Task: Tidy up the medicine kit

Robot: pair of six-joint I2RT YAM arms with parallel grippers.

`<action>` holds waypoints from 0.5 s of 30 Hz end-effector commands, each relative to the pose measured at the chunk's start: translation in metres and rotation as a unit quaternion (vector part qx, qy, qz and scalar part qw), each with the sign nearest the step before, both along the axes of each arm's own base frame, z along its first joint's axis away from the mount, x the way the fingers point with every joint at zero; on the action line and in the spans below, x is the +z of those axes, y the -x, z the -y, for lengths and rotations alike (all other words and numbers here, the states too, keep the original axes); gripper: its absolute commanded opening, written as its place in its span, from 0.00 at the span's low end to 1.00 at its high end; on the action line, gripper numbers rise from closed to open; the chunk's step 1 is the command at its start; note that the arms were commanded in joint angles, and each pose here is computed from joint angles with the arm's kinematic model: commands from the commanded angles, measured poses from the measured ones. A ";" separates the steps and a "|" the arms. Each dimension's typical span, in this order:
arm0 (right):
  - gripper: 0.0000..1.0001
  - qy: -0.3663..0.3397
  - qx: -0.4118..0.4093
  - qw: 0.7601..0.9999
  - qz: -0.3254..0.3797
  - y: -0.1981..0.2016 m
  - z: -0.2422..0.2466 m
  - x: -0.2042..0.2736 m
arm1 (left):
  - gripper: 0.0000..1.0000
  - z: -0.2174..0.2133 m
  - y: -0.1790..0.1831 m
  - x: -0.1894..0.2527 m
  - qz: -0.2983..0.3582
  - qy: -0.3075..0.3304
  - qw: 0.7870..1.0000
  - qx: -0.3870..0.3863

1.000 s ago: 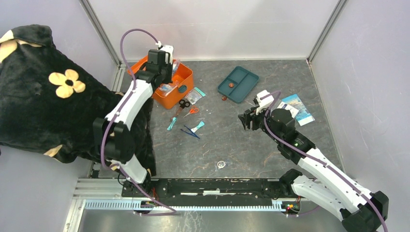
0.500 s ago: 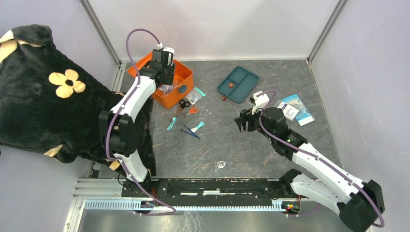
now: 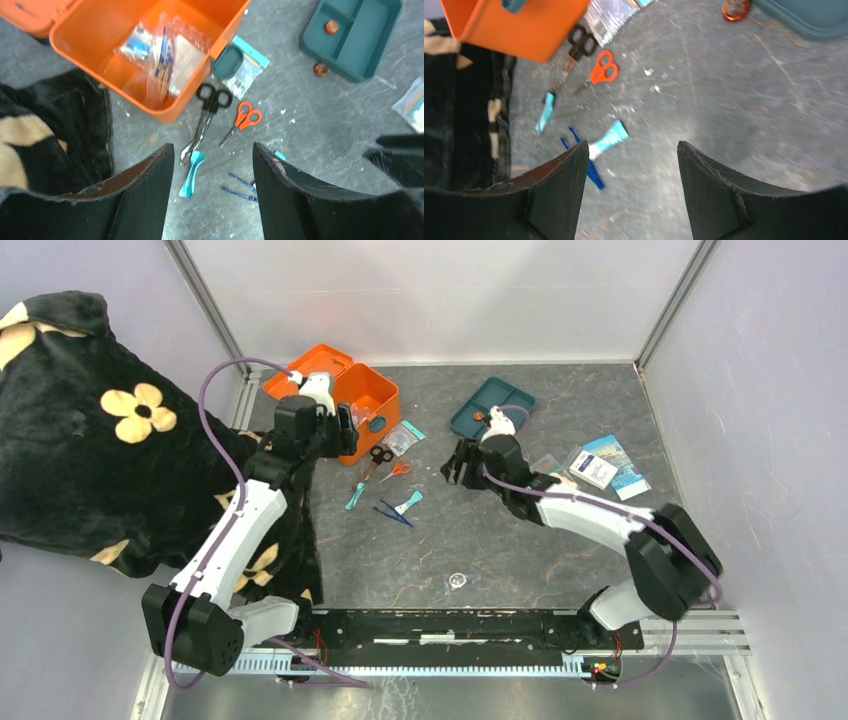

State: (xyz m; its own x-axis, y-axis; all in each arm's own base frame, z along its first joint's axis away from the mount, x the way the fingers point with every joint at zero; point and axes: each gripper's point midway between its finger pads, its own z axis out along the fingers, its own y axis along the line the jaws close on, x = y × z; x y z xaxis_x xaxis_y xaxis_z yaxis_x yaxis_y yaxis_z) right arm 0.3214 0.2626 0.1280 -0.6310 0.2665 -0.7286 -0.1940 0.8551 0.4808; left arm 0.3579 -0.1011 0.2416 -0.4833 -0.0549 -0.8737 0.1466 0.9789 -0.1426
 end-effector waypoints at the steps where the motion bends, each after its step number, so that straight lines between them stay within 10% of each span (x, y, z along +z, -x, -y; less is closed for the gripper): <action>1: 0.72 -0.066 -0.059 0.996 0.005 -0.045 -0.039 0.023 | 0.66 -0.005 0.008 -0.011 0.004 0.021 0.999 0.024; 15: 0.64 -0.052 -0.093 0.992 -0.064 -0.125 -0.113 -0.044 | 0.68 -0.002 0.018 0.000 0.022 0.024 0.999 0.026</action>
State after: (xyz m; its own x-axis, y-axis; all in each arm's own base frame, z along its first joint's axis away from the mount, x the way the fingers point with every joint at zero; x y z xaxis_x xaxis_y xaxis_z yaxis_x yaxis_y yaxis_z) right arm 0.4324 0.3625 0.0834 -0.6604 0.4079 -0.6304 -0.0112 0.8341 0.5515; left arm 0.3359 -0.1003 0.2211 -0.5033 -0.0757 -0.8608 0.1278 0.9787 -0.1609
